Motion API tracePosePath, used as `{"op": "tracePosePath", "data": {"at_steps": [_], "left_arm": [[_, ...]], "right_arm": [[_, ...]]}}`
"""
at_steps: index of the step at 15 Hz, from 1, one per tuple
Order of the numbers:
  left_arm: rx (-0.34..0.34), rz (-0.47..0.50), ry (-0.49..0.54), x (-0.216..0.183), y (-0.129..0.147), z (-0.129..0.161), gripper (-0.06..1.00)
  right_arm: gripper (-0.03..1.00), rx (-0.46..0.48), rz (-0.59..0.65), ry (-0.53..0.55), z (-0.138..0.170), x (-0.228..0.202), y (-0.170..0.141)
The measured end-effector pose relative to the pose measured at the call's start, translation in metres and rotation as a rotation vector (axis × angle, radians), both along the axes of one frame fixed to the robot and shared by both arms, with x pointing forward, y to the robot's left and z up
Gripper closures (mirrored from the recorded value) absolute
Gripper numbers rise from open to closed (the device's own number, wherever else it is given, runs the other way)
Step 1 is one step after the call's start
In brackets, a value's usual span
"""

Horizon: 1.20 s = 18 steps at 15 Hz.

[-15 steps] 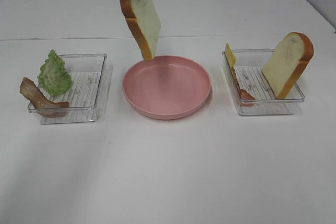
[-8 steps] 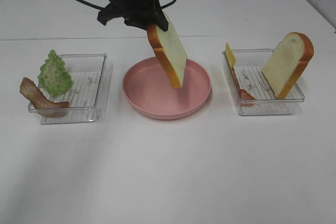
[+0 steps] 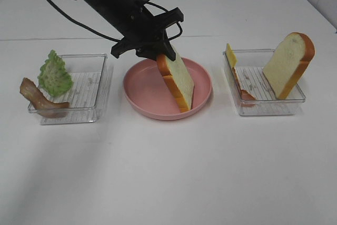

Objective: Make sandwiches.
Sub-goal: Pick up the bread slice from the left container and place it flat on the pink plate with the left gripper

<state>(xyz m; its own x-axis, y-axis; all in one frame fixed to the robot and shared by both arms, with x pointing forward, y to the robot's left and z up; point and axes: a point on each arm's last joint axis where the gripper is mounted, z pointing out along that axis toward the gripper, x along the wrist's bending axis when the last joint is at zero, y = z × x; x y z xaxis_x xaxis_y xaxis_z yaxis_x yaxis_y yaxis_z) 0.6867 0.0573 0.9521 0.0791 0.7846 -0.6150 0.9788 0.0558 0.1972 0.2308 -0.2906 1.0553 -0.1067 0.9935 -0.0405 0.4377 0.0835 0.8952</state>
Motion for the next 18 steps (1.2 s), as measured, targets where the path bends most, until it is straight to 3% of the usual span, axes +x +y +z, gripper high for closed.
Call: {"op": "tracePosePath", "data": {"at_steps": [15,16,18], "left_arm": [[-0.053,0.034,-0.033,0.009,-0.005,-0.018,0.74],[-0.049,0.021,-0.044,0.009,-0.005,-0.018,0.70],[-0.031,-0.011,-0.069,0.010,-0.004,-0.021,0.52]], "right_arm": [[0.21,0.000,0.000,0.000,0.000,0.000,0.000],[0.21,0.000,0.000,0.000,0.000,0.000,0.000],[0.21,0.000,0.000,0.000,0.000,0.000,0.000]]}}
